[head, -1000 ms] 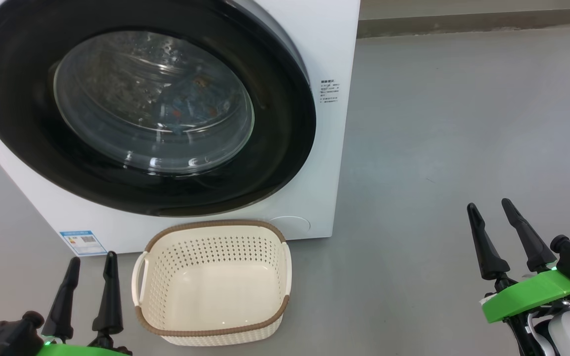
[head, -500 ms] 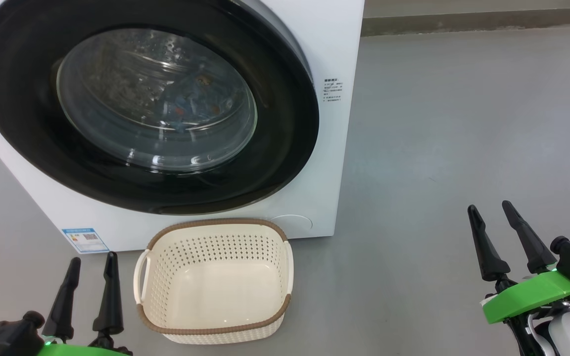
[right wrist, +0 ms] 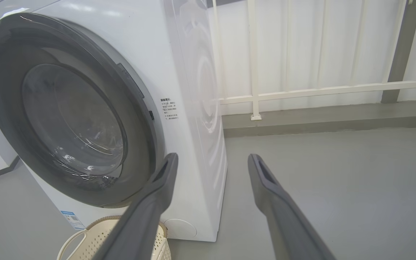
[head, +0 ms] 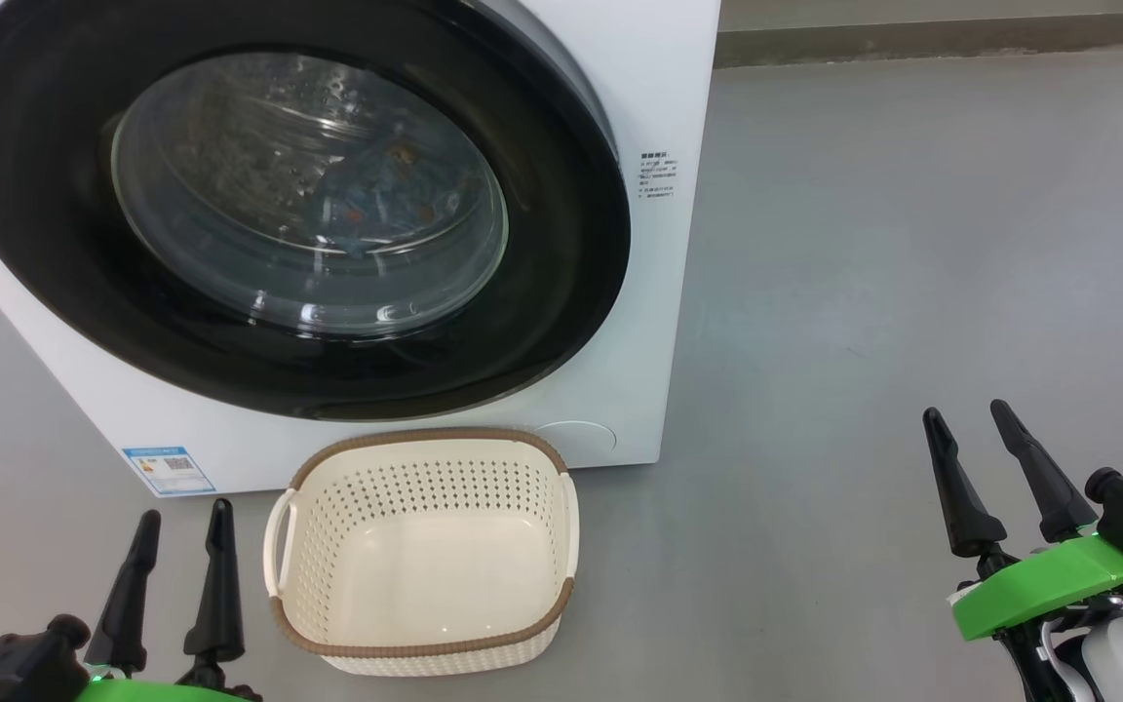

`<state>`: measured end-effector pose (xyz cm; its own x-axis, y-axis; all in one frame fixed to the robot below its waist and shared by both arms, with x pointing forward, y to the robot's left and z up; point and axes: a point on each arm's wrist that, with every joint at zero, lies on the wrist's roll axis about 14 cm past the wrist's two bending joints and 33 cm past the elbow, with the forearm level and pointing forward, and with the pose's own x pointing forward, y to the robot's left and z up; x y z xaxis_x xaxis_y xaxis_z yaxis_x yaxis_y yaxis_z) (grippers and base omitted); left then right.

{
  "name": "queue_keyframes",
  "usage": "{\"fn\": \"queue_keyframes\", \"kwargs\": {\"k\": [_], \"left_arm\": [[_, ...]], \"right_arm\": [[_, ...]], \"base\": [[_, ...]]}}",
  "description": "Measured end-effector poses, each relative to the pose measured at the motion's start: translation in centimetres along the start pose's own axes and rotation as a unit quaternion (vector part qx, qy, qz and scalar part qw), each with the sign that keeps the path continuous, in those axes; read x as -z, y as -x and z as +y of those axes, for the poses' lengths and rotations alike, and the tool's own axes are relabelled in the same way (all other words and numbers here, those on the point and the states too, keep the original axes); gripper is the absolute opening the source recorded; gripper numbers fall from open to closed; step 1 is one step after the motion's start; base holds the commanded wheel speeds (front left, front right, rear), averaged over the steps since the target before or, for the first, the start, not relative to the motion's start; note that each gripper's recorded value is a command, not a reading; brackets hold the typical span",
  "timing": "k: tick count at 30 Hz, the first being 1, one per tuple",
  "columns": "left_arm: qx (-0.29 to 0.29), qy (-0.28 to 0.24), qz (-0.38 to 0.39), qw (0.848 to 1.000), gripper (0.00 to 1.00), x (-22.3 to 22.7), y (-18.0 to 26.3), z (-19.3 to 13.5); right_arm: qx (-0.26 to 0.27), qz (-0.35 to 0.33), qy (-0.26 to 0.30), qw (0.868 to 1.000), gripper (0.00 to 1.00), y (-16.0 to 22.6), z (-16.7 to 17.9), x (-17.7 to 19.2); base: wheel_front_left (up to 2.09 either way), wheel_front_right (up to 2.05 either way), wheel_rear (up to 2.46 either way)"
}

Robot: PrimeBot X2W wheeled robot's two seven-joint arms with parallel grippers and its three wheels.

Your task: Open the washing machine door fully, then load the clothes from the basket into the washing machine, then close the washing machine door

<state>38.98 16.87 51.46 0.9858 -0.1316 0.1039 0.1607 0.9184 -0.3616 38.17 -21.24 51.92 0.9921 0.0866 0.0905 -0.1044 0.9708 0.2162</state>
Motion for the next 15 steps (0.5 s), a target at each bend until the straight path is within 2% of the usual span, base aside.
{"fn": "queue_keyframes", "kwargs": {"k": [3,4,12,15], "left_arm": [[-0.001,0.000,0.001,1.000,1.00,0.1,0.0,0.0],[0.000,0.000,0.002,1.000,0.00,0.1,0.0,0.0],[-0.025,0.026,0.060,0.998,0.00,4.3,2.0,0.2],[-0.030,0.039,0.060,0.997,0.00,4.4,2.1,0.3]], "right_arm": [[0.000,0.001,0.000,1.000,1.00,0.0,0.0,0.1],[0.000,0.001,0.000,1.000,0.00,0.0,0.0,0.1],[0.023,0.072,-0.037,0.996,0.00,2.6,0.5,5.4],[0.027,0.075,-0.046,0.996,0.00,2.8,0.5,5.6]], "base": [[0.00,0.00,0.00],[0.00,0.00,0.00],[0.00,0.00,0.00],[0.00,0.00,0.00]]}}
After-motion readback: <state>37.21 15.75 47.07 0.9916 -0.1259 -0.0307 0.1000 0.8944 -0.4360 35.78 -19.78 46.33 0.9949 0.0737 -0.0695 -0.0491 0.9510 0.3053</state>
